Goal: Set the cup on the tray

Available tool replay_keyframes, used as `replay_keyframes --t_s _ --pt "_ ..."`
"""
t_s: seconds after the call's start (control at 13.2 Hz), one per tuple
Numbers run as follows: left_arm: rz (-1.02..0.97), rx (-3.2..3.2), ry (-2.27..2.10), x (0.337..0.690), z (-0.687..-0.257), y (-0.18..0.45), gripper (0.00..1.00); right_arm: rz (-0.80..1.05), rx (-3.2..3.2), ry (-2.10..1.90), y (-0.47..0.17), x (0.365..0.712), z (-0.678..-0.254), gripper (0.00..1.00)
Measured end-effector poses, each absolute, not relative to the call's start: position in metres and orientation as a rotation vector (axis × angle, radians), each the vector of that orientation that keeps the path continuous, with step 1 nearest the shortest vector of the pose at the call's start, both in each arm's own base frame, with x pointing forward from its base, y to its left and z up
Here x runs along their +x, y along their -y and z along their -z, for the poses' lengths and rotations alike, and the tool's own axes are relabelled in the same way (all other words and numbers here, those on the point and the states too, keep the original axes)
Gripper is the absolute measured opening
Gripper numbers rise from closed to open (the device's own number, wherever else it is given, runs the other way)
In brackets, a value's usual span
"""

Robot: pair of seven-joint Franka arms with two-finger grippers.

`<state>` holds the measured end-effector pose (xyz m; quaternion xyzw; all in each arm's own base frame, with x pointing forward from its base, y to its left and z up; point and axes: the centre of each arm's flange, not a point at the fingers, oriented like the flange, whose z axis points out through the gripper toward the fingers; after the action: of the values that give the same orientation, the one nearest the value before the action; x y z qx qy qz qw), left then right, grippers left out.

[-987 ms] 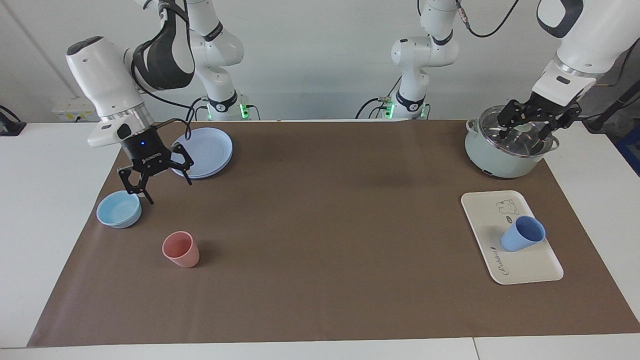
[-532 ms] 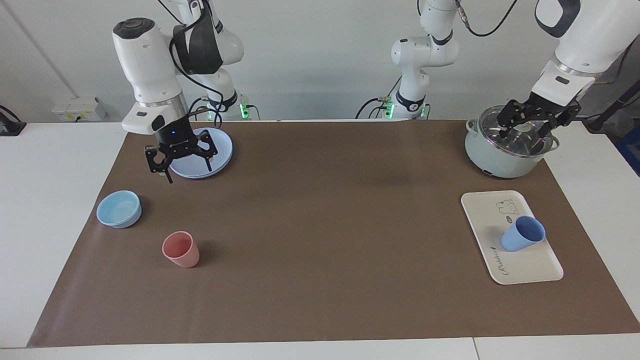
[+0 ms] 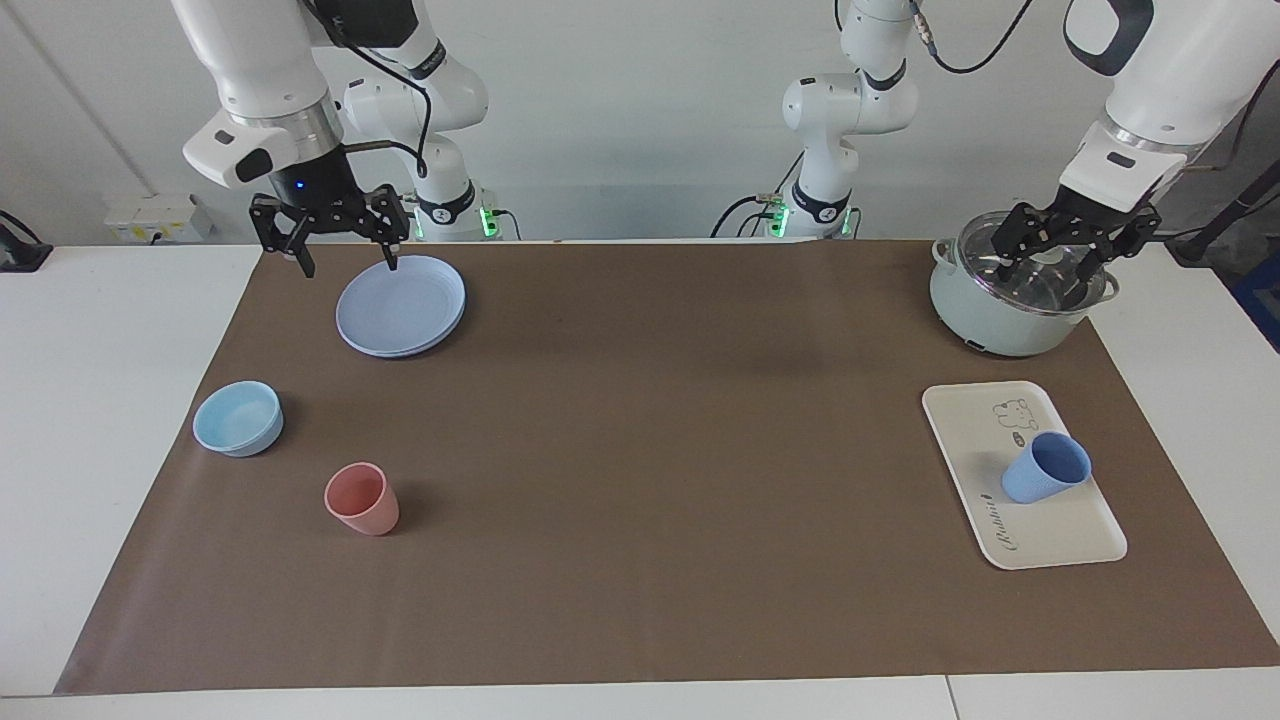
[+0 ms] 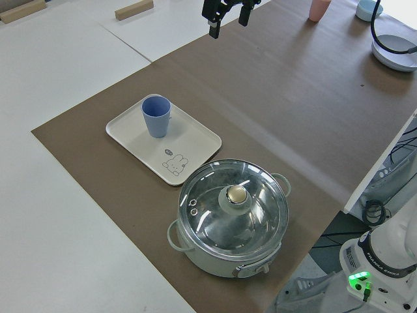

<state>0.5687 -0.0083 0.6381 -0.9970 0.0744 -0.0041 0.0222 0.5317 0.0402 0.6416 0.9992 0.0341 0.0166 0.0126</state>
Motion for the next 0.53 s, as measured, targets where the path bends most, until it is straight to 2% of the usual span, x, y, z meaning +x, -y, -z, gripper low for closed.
replay_keyframes --t_s 0.3,0.53 --pt "0.019 -3.129 -0.205 0.568 -0.637 0.034 1.00 -0.019 3.126 0.058 0.008 0.536 -0.649 1.00" --pt "0.022 -3.143 -0.197 0.569 -0.635 0.033 1.00 0.001 3.126 0.067 0.011 0.536 -0.646 1.00"
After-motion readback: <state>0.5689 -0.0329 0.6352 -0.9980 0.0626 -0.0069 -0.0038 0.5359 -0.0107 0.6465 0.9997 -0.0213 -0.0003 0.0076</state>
